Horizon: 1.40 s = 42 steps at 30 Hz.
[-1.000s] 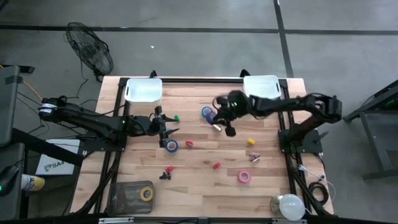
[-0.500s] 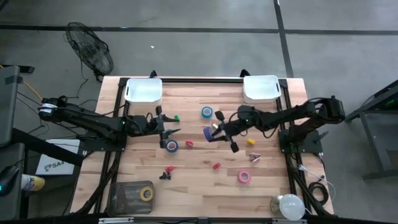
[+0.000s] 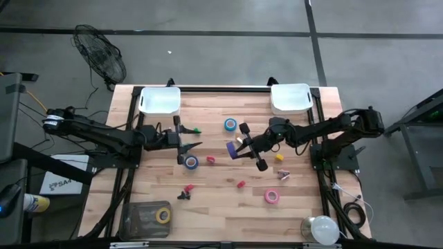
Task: Pick and place Stapler, Stapler remover, tape
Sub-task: Put the purple tape into the black bin
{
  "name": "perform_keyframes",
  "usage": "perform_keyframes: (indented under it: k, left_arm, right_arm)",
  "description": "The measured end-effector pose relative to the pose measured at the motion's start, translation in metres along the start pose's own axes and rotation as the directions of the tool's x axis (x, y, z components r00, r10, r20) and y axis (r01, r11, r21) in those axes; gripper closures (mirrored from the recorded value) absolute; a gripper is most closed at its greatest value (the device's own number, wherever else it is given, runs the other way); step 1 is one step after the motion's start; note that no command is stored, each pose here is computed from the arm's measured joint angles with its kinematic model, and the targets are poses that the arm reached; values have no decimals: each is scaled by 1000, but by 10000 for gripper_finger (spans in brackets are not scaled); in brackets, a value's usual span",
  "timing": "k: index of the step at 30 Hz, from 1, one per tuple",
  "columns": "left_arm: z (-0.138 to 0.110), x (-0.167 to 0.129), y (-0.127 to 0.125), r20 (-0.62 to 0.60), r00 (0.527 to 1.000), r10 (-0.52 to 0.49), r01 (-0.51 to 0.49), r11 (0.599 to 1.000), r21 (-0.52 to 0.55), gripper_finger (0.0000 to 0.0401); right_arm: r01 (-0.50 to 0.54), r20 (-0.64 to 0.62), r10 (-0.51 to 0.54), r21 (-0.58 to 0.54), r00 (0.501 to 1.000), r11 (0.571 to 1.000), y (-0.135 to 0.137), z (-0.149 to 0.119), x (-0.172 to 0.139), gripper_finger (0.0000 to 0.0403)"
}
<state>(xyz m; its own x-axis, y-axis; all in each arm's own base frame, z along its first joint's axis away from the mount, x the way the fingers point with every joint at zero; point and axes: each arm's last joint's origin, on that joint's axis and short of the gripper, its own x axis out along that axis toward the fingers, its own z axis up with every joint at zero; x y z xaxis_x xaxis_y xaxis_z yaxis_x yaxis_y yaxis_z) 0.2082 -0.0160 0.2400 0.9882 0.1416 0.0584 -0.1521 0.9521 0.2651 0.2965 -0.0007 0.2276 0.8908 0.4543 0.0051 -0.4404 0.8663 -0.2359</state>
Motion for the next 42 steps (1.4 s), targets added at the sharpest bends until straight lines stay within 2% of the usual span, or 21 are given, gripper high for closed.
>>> perform_keyframes:
  k: [9,18,34,42]
  left_arm:
    - [-7,12,-5,31,999,9,-9,1000,-8,225]
    - [-11,25,-10,124,992,39,-35,999,-36,225]
    - [-5,68,-20,104,994,35,-30,998,-49,225]
    - [-5,73,-20,98,994,50,-45,998,-51,225]
  right_arm:
    - [23,-12,-23,-6,1000,1000,-1,-1,0,371]
    - [24,-14,-24,-6,1000,1000,-1,-1,0,371]
    - [46,-34,-46,0,998,999,-1,-3,0,371]
    - [81,-54,-81,0,995,997,-2,-4,0,371]
